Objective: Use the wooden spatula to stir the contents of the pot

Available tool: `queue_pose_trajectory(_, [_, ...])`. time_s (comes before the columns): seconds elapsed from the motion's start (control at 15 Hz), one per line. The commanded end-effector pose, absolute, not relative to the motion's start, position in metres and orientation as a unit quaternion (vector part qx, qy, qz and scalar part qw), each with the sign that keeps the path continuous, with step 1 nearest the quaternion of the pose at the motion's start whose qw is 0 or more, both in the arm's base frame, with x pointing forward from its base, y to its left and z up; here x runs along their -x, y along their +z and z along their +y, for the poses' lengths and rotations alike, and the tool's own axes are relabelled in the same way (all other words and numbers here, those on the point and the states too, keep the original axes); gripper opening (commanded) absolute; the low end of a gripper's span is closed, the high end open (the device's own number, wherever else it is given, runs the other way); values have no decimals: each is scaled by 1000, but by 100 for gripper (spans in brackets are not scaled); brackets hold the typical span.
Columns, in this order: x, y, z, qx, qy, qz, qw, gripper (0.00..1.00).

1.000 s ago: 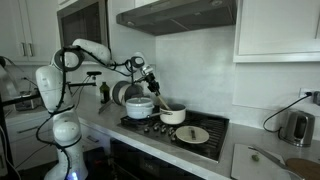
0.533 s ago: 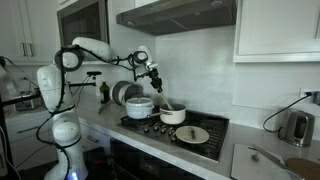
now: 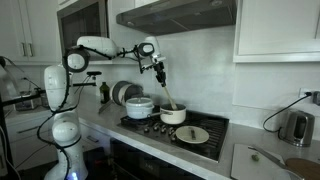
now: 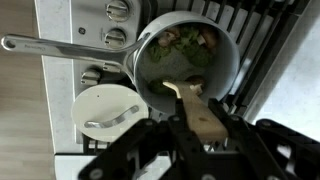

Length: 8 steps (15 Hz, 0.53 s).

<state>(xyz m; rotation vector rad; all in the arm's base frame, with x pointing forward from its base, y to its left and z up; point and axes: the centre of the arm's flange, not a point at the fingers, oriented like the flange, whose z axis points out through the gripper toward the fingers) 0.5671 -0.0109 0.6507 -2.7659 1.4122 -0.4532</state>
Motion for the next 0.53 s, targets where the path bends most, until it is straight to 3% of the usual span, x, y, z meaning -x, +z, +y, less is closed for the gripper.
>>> queue_pose_trajectory(0.0, [-604, 667, -34, 890, -127, 438, 29, 7])
queue_pose_trajectory(0.47, [-626, 655, -39, 899, -60, 431, 39, 7])
